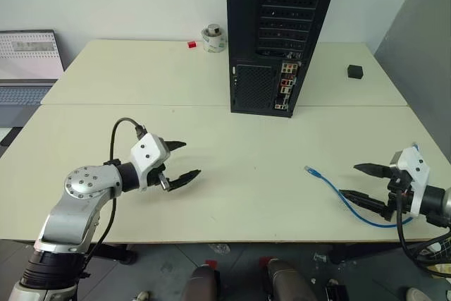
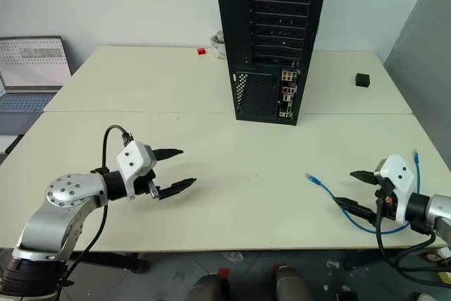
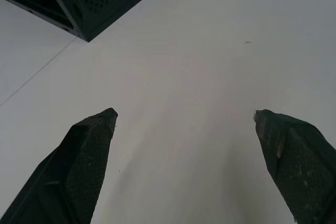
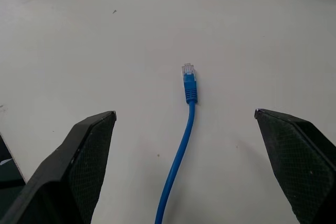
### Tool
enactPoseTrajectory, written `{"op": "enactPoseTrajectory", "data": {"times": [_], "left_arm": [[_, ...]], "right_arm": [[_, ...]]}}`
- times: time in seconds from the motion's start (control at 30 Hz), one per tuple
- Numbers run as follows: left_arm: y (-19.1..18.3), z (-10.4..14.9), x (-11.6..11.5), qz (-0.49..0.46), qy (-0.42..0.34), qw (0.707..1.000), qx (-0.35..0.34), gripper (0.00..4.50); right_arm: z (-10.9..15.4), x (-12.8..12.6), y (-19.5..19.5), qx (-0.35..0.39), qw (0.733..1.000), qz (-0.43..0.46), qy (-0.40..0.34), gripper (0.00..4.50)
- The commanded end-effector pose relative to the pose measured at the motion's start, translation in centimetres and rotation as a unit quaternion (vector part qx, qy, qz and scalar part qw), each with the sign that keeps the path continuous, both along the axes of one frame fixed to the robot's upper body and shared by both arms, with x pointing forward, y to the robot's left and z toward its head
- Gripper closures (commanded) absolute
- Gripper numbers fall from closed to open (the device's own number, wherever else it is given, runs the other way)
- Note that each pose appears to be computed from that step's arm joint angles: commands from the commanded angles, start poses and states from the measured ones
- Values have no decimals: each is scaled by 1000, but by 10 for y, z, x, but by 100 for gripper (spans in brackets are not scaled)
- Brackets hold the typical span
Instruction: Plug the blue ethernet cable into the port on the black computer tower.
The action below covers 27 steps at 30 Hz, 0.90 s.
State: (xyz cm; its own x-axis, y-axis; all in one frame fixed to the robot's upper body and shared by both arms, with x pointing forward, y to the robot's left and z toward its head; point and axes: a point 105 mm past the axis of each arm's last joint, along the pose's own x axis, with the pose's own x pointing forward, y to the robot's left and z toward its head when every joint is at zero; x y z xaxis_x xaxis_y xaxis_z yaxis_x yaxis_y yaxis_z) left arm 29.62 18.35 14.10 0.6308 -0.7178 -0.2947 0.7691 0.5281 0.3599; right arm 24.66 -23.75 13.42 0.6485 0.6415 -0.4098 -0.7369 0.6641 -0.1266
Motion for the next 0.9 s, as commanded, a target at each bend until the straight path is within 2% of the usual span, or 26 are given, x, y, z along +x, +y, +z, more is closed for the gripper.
{"op": "enactPoseTrajectory", "data": {"times": [0.03, 0.9], "left_arm": [[-5, 11, -2, -23, -22, 999, 4, 5], [-20, 11, -6, -59, -23, 998, 20, 5]], "right_arm": [[12, -1, 0, -11, 1000, 4, -24, 0], [6, -2, 9, 1, 1000, 1, -24, 0]]}}
